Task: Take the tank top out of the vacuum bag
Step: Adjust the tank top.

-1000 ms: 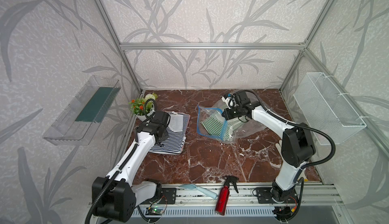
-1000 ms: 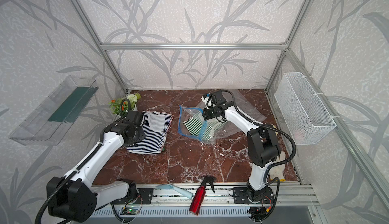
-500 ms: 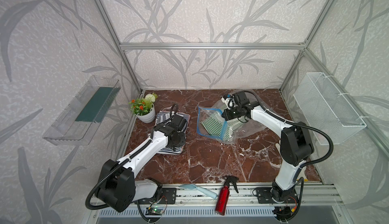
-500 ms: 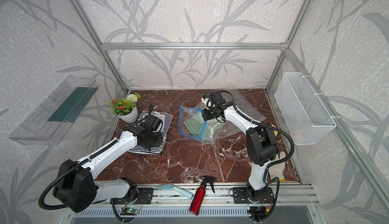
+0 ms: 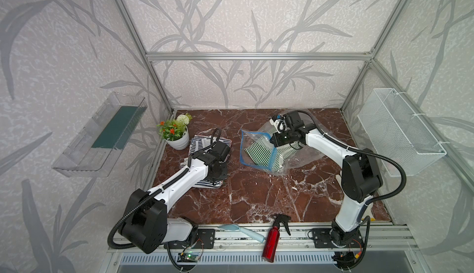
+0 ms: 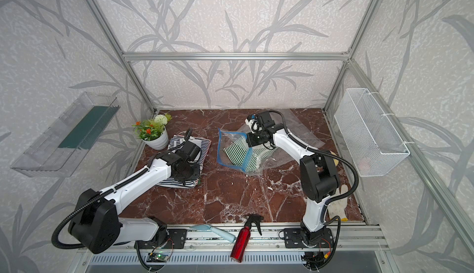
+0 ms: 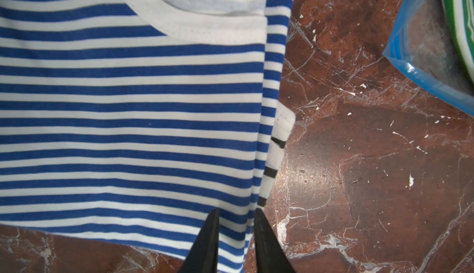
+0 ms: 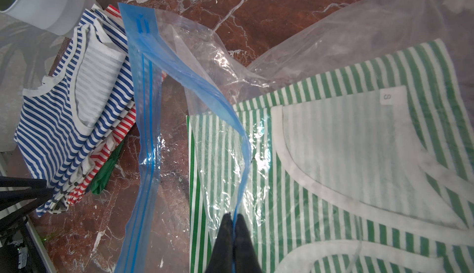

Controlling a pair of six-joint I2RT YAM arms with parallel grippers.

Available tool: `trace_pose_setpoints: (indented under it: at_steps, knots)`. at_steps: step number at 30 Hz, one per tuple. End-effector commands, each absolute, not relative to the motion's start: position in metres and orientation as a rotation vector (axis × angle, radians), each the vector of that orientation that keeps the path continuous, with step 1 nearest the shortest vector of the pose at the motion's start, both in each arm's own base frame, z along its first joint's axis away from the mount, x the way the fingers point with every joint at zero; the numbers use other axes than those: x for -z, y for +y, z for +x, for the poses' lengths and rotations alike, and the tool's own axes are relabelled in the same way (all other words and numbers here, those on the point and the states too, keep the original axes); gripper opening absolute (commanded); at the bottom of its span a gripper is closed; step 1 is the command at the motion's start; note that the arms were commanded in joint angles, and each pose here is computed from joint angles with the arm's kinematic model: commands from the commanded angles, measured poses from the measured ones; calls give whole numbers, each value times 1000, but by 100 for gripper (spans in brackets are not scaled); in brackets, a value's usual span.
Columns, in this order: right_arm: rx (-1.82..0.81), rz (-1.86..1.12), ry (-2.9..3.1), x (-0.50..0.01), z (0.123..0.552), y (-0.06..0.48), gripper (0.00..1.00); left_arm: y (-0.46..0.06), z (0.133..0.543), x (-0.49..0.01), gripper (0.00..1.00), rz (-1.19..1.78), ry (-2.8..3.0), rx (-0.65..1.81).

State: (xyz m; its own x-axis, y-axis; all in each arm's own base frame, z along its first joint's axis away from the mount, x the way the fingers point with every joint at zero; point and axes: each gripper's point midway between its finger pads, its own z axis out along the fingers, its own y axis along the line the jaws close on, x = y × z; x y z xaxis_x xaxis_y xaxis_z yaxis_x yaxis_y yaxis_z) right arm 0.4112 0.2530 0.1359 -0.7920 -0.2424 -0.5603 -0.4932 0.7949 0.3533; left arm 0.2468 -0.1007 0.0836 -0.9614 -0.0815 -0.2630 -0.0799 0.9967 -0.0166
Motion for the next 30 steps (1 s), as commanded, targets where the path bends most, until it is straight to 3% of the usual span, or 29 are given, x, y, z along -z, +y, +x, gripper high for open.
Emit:
trace_pose_setpoints:
  at_steps: [1,13,22,30]
  knots:
    - [-687,-551,2488,-140,412,253,0,-92,240,-76,26,-96,2899,-74]
    - [-681,-553,2489,-140,412,252,0,-87,247,-72,23,-92,2906,-162]
    - [-687,-557,2492,-139,412,253,0,-84,249,-80,0,-123,2879,-174]
    - [-692,-557,2498,-136,412,254,0,-76,249,-104,0,-127,2832,-200]
